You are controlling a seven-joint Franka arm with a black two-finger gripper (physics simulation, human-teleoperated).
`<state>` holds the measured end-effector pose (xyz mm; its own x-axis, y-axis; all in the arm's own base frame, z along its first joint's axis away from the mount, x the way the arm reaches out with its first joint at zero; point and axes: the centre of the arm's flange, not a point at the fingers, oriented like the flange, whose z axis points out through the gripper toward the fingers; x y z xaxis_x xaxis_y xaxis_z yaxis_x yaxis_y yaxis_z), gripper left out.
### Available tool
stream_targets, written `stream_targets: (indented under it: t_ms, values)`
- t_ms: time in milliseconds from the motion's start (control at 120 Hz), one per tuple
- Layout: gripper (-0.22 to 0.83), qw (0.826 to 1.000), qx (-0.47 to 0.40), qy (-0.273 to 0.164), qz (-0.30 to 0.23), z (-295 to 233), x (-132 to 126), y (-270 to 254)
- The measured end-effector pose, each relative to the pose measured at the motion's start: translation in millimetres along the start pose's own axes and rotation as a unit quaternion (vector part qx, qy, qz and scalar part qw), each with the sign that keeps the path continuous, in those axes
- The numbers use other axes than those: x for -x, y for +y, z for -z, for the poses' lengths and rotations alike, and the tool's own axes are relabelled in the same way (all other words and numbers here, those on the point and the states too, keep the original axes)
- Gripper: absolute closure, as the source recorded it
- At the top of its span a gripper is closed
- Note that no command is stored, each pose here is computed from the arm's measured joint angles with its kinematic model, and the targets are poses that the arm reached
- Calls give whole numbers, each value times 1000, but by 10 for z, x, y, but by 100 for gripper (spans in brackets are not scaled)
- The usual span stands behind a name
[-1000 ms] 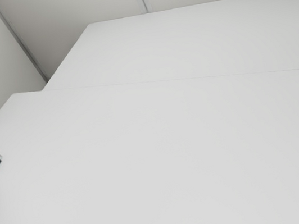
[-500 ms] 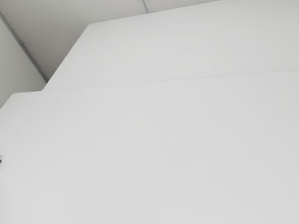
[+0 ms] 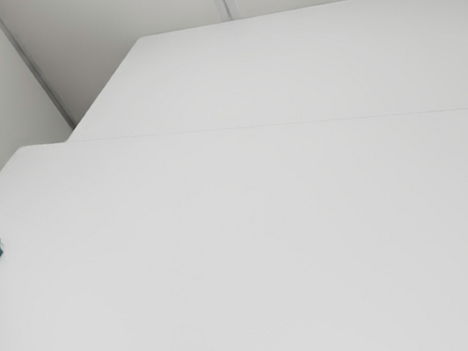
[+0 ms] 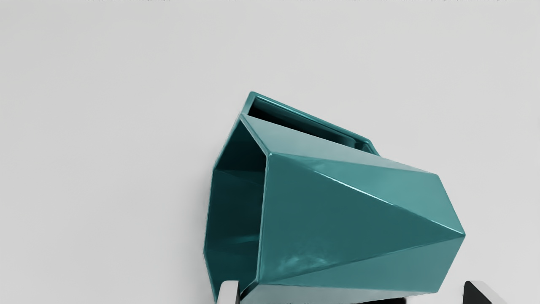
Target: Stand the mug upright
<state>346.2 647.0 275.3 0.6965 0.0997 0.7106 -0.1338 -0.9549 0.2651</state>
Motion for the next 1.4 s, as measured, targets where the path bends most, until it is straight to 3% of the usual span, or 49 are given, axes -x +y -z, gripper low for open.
stream_targets:
  t_ms: [417, 800, 942, 1275, 1400]
  values:
    - [6, 999, 3, -7, -35, 50, -240, -2]
    - [9, 997, 26, -34, -59, -382, -343, 52]
    - [22, 997, 28, -34, -64, -408, -385, 70]
    - [61, 994, 23, -27, -99, -390, -789, 150]
    - [70, 994, 23, -24, -102, -363, -847, 160]
